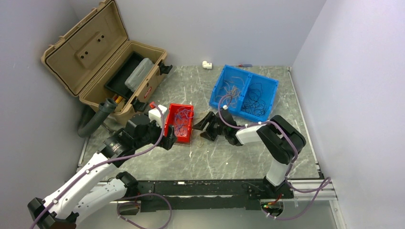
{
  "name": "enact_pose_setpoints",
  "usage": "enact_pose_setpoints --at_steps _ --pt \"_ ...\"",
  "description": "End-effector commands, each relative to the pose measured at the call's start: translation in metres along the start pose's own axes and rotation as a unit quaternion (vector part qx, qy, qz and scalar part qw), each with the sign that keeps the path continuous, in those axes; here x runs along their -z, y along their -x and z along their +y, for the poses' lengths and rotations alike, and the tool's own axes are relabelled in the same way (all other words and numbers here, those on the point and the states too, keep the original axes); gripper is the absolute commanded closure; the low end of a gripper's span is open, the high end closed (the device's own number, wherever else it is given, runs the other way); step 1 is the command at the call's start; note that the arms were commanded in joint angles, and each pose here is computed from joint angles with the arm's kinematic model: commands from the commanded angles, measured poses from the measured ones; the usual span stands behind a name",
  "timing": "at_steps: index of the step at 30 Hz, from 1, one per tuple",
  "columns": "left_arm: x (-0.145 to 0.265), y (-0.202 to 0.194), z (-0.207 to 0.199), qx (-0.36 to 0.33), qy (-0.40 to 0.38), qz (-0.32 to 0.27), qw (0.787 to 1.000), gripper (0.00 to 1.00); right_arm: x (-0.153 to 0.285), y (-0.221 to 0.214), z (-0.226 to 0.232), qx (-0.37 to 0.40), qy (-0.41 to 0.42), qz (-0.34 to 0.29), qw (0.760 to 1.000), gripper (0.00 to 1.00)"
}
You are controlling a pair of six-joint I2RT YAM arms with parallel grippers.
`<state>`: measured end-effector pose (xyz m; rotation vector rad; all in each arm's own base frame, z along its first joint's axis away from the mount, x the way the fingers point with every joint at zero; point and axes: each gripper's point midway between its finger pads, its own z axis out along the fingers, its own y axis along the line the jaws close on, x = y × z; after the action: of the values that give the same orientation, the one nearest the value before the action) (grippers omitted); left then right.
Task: Untangle the cables
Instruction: Pick up the cable at the center of the board.
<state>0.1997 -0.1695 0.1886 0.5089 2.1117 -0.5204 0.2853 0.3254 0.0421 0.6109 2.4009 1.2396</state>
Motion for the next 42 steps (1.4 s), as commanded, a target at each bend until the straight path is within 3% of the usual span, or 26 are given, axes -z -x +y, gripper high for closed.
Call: enact_pose_setpoints --at_steps 1,5,20,24,27,28,42 --pt "0.005 0.013 0.003 -0.010 0.007 -0.020 1.000 0.06 -0.006 0.001 0.000 -0.002 0.002 -0.004 1.000 0.37" --pt "0.005 0.012 0.003 -0.011 0.008 -0.018 1.000 0.06 -0.009 0.000 0.000 0.000 0.006 -0.002 1.000 0.51" --pt "0.007 0.011 0.005 -0.011 0.010 -0.017 1.000 0.06 -0.017 -0.002 0.008 0.009 0.022 0.010 1.000 0.49" --pt "0.008 0.013 0.004 -0.009 0.010 -0.018 1.000 0.06 -0.013 -0.003 0.012 0.006 0.037 0.010 0.999 0.72" --pt "0.009 0.013 0.004 -0.010 0.010 -0.018 1.000 0.06 -0.006 -0.002 0.010 0.006 0.036 0.003 0.999 0.97" --pt "0.009 0.012 0.004 -0.009 0.010 -0.019 1.000 0.06 -0.004 -0.001 0.009 0.006 0.035 0.001 0.999 1.00" --pt "0.010 0.014 0.003 0.004 0.009 -0.024 1.000 0.06 0.042 0.005 0.009 0.051 0.034 -0.025 0.998 1.00"
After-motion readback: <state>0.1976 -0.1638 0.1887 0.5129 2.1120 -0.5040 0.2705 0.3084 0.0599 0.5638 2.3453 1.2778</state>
